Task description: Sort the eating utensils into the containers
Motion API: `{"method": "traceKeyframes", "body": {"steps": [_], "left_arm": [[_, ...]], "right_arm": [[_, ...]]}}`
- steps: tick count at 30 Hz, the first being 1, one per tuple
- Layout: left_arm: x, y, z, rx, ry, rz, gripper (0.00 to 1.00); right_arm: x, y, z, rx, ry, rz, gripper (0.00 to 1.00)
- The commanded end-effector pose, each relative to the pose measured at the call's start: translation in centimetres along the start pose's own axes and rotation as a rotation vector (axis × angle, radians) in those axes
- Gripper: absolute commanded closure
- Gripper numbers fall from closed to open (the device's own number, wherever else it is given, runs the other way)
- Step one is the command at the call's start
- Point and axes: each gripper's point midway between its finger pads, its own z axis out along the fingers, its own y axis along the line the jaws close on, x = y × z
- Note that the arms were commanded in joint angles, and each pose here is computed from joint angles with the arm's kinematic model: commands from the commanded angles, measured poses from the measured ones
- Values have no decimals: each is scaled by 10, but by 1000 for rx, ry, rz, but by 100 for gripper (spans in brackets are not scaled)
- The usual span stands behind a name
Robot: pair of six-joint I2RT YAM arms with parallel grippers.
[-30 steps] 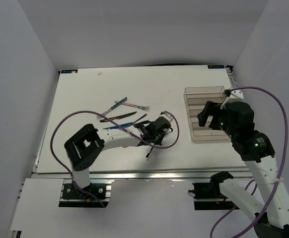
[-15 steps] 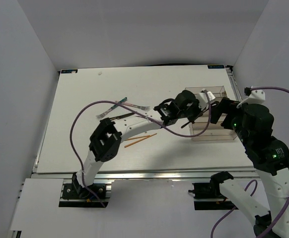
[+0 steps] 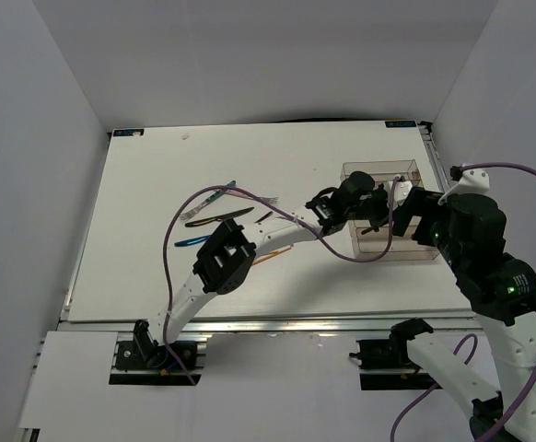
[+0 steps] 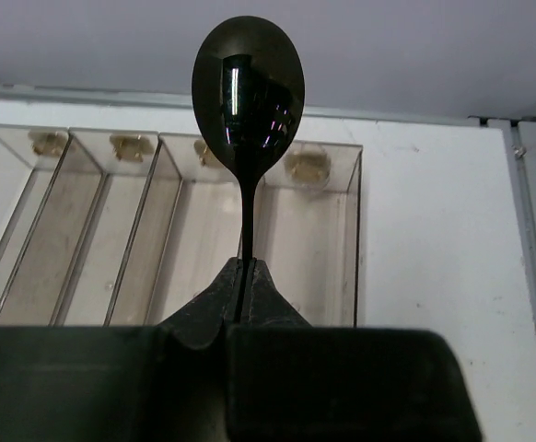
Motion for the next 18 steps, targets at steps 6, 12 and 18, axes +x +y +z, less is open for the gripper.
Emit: {"method": "traceKeyframes", "body": {"steps": [6,12,18], "left_arm": [[-47,-12,10,78,-164,-2,100],[5,-14,21,86,-55,2,100],[43,-16,21,93,45,25,100]], "right_arm": [[-6,16,-6,-91,-11,-6,11],[-4,14,-9,-94,-26,-8,11],[0,18,-5,-112,-15,-18,11]]}}
